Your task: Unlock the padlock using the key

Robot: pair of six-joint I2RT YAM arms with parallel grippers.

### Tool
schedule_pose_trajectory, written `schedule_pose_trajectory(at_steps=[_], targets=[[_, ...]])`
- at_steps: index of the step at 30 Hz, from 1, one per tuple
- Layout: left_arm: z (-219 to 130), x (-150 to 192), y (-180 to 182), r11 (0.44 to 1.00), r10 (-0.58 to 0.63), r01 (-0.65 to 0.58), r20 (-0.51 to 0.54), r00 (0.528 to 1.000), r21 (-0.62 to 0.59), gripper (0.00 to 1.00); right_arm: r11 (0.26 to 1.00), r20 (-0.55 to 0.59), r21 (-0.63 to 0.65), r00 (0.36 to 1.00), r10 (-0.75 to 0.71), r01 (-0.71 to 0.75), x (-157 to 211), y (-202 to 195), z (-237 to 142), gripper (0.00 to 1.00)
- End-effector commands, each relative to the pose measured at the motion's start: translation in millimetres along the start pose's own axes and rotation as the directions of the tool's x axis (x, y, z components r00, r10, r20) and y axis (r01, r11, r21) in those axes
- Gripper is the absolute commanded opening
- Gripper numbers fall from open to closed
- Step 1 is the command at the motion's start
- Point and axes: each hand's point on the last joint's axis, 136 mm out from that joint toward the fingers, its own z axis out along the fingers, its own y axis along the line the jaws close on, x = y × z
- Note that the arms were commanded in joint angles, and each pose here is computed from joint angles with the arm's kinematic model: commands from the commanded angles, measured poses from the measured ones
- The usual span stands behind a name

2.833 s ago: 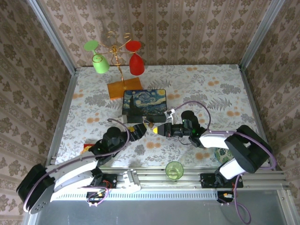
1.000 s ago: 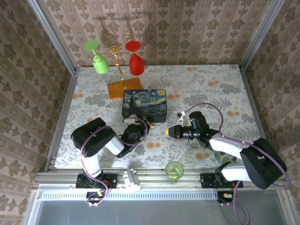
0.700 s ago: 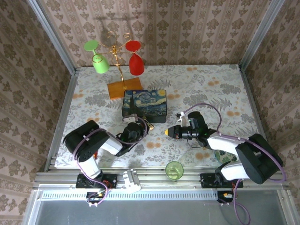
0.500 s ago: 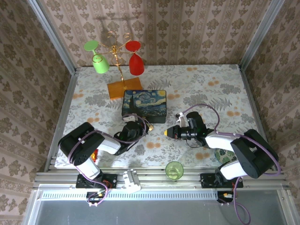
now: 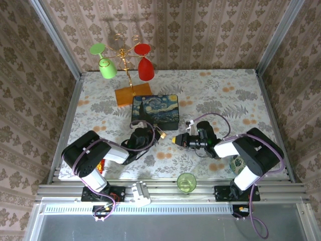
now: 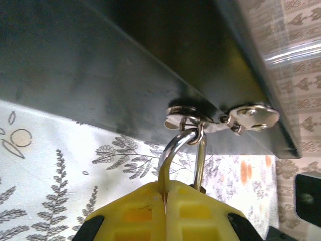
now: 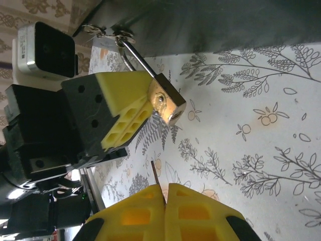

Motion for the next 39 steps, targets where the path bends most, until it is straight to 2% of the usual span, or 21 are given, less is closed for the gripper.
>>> schedule_pose_trajectory(at_steps=[1,6,12,19,26,39], targets=[[-2.7,-13.9,-31.2,0.987,-0.090,0.084,0.038,0.995,0.135,0.00,0.999,0.073,-0.029,0.997,-0.015,0.017,-7.5,1.7,1.2,0.00],[-0.1,-14.6,-33.4,0.977,-0.143,0.135,0.036,0.989,0.163,0.00,1.000,0.109,-0.027,0.994,0.012,-0.009,-6.1,-9.5,1.9,0.00],[2.1,-14.4,-31.0,0.979,-0.141,0.134,0.036,0.989,0.154,0.00,0.995,0.134,-0.087,0.989,0.060,-0.049,-11.3,-10.6,9.7,0.00],[4.8,-11.7,-24.0,0.976,-0.163,0.157,0.032,0.986,0.152,0.00,0.992,0.148,-0.100,0.985,0.088,-0.074,-17.3,-12.7,15.3,0.00],[4.2,-12.2,-22.4,0.973,-0.176,0.167,0.040,0.984,0.160,0.00,0.976,0.109,-0.146,0.978,0.179,-0.163,-23.6,-9.3,23.0,0.00],[4.2,-10.1,-24.0,0.970,-0.176,0.166,0.039,0.984,0.178,0.00,0.967,0.115,-0.172,0.971,0.211,-0.190,-34.0,-6.5,18.6,0.00]])
